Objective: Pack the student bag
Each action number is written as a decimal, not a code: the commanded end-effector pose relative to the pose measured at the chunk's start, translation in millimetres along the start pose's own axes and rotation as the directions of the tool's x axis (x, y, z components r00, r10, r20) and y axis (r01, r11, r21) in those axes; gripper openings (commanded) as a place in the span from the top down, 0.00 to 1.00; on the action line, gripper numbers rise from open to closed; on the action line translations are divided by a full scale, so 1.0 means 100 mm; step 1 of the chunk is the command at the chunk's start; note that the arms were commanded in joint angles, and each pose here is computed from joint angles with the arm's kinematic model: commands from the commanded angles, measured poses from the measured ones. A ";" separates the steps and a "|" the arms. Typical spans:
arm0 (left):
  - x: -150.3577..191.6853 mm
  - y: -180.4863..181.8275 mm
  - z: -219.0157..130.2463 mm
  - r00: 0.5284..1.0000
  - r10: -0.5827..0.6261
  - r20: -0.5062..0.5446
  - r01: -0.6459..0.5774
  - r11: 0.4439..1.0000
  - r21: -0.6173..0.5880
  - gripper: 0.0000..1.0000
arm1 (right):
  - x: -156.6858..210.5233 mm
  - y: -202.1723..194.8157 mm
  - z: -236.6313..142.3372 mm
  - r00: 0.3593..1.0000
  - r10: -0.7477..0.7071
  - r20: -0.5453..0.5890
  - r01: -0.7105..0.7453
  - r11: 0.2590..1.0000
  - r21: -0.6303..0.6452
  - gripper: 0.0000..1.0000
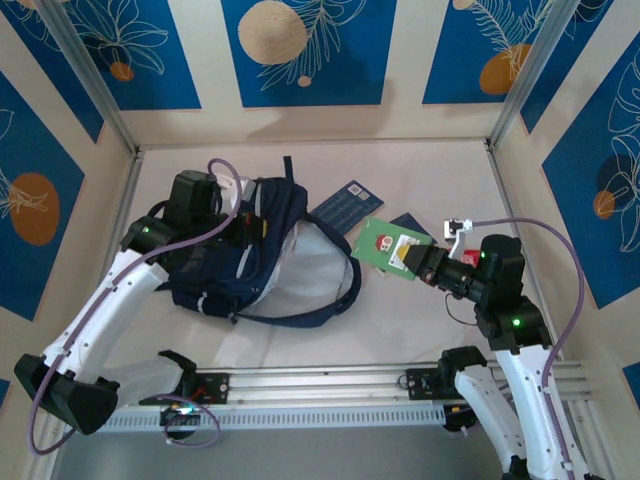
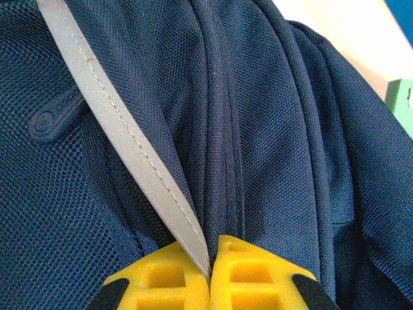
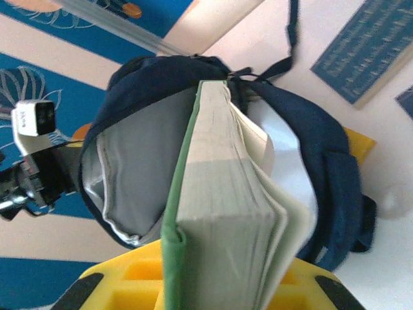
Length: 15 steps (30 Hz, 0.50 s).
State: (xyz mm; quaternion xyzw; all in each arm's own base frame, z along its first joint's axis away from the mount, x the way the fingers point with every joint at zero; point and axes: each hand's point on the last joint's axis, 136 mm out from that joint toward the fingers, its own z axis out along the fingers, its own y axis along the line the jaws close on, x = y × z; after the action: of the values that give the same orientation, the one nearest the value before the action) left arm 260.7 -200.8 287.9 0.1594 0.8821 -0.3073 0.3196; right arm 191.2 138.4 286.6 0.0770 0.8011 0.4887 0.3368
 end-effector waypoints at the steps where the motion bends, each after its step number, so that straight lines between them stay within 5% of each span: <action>1: -0.38 -0.53 -0.37 0.966 0.155 0.206 -0.192 0.966 0.175 1.00 | -0.01 0.39 -0.02 0.996 -0.081 -0.031 0.076 0.985 -0.155 1.00; 15: -0.41 -0.49 -0.41 0.955 0.122 0.269 -0.169 0.973 0.160 1.00 | 0.54 0.33 0.76 0.953 0.020 -0.303 -0.065 0.988 -0.137 1.00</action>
State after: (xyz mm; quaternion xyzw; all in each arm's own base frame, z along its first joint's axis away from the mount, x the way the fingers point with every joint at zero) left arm 243.7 -206.2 297.4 0.1848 0.8588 -0.3427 0.3329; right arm 184.9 222.2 269.3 -0.0155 0.8084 0.5508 0.2069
